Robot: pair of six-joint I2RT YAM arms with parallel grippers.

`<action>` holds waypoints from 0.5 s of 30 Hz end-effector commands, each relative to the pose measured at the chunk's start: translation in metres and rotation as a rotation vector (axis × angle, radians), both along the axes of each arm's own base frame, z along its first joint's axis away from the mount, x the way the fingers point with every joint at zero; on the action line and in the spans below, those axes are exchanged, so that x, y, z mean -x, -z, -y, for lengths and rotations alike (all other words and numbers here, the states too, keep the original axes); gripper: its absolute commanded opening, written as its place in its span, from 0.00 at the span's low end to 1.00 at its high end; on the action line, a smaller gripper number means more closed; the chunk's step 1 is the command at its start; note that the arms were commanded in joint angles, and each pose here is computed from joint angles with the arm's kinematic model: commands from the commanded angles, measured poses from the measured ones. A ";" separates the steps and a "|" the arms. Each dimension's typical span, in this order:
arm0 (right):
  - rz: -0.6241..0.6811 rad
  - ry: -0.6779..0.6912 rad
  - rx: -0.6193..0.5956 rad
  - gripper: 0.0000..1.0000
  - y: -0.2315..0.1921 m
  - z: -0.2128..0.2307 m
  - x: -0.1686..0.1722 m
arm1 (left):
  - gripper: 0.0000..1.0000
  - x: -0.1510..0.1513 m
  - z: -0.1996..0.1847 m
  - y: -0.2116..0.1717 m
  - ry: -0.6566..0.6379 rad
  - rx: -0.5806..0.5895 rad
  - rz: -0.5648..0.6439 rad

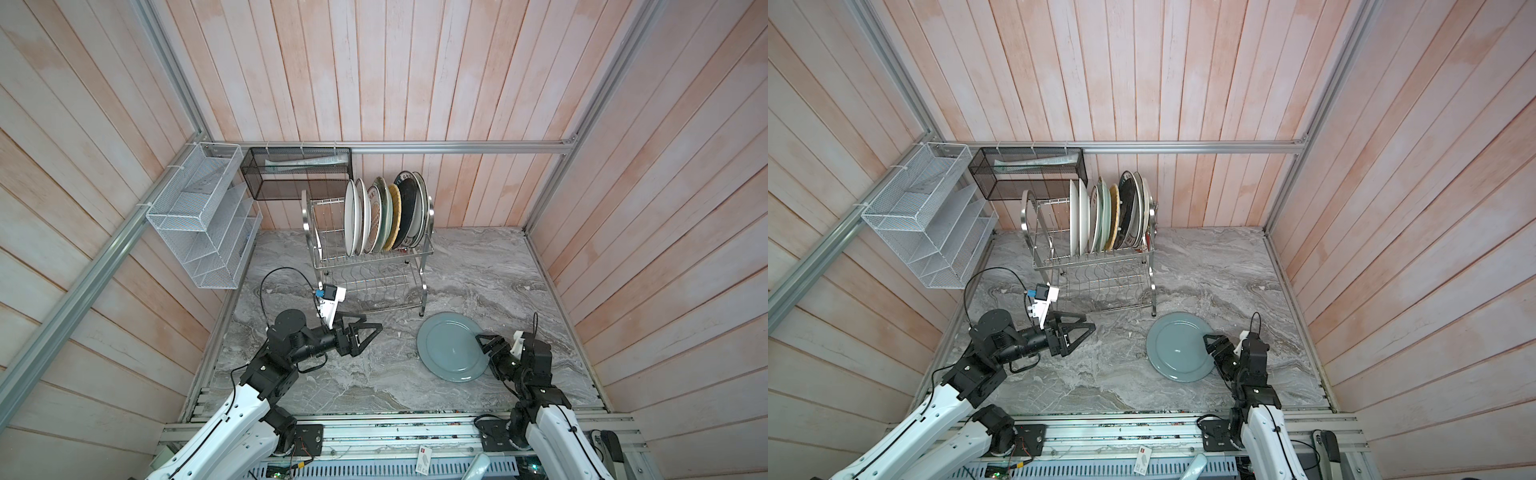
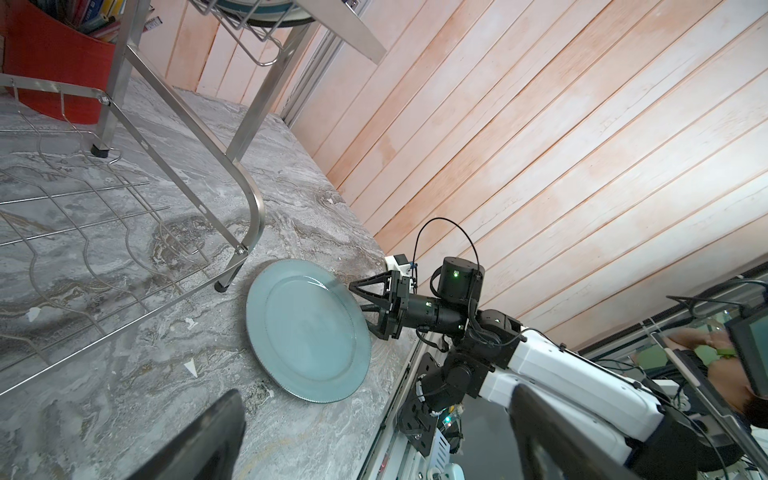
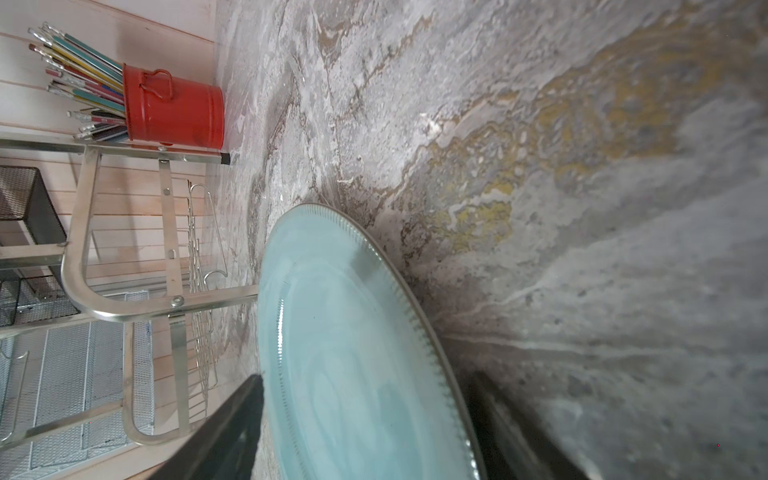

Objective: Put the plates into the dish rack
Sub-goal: 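Close the right gripper on the pale green plate rim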

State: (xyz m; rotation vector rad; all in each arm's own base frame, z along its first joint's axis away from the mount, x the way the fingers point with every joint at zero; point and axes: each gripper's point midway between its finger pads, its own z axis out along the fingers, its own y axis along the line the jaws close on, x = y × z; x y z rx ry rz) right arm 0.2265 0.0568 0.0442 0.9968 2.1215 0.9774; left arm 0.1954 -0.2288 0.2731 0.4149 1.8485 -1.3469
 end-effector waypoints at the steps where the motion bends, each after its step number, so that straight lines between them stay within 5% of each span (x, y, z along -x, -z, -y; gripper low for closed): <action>1: -0.107 -0.011 -0.002 0.74 0.029 -0.003 0.019 | 1.00 -0.003 0.000 -0.007 -0.018 0.016 0.018; 15: -0.129 -0.056 0.048 0.51 0.045 -0.007 0.023 | 1.00 -0.008 0.000 -0.012 -0.032 0.022 0.002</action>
